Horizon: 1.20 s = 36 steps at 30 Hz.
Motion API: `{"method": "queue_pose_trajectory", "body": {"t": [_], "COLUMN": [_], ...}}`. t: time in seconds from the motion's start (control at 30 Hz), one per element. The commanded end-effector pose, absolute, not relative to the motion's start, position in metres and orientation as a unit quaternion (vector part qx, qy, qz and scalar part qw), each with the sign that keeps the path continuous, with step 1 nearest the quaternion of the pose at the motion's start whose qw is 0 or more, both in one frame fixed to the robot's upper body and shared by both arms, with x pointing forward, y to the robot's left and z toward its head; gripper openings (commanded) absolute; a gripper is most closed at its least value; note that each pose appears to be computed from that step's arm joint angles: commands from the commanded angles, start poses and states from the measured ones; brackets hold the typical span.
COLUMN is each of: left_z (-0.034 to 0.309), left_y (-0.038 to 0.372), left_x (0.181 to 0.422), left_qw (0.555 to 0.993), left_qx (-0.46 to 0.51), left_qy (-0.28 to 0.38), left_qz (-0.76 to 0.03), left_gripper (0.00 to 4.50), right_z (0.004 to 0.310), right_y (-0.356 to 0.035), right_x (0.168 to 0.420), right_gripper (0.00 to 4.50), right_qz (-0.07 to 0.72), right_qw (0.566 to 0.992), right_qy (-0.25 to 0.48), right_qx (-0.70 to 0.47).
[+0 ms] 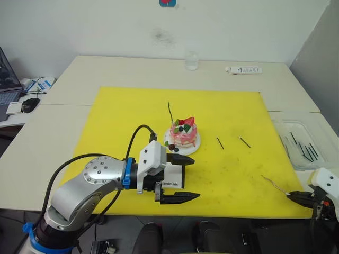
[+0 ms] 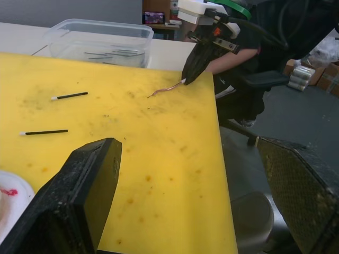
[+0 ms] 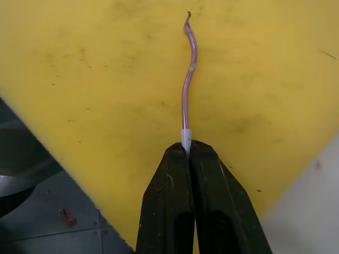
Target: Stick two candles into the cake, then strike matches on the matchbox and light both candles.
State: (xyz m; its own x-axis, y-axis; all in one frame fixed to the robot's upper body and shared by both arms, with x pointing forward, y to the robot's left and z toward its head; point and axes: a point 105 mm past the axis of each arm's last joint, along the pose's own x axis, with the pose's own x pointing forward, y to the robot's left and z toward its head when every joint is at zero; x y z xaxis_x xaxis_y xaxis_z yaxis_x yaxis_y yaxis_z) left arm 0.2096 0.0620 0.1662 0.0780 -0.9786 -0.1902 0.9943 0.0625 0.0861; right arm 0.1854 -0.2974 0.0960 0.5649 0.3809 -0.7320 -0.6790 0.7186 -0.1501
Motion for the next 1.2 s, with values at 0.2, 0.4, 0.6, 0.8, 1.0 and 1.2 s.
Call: {"method": "queue_pose_trajectory", "body": {"t": [0.2,0.4,0.6,0.8,1.0,1.2], "left_z": [0.171,0.167,0.163,0.160,0.156,0.153], "left_y": [0.058,0.060,0.055,0.053,0.054,0.055], "left_x": [0.205,0.202,0.199,0.197,0.194,0.193], "left_qw": [0.723,0.728,0.733,0.743,0.746,0.748], "left_qx": [0.103,0.106,0.097,0.085,0.089,0.090], "left_qy": [0.028,0.035,0.032,0.032,0.035,0.036], "left_qz": [-0.682,-0.676,-0.673,-0.663,-0.659,-0.657], "left_gripper": [4.50,4.50,4.50,4.50,4.50,4.50], "right_z": [0.115,0.140,0.139,0.128,0.121,0.114], "right_y": [-0.297,-0.288,-0.284,-0.284,-0.283,-0.284], "right_x": [0.194,0.190,0.190,0.195,0.209,0.217], "right_gripper": [2.68,2.68,2.68,2.68,2.68,2.68], "right_qz": [0.317,0.337,0.320,0.305,0.305,0.309], "right_qw": [0.863,0.831,0.777,0.744,0.741,0.737], "right_qy": [0.315,0.346,0.449,0.503,0.498,0.500], "right_qx": [-0.237,-0.275,-0.303,-0.316,-0.333,-0.333]}}
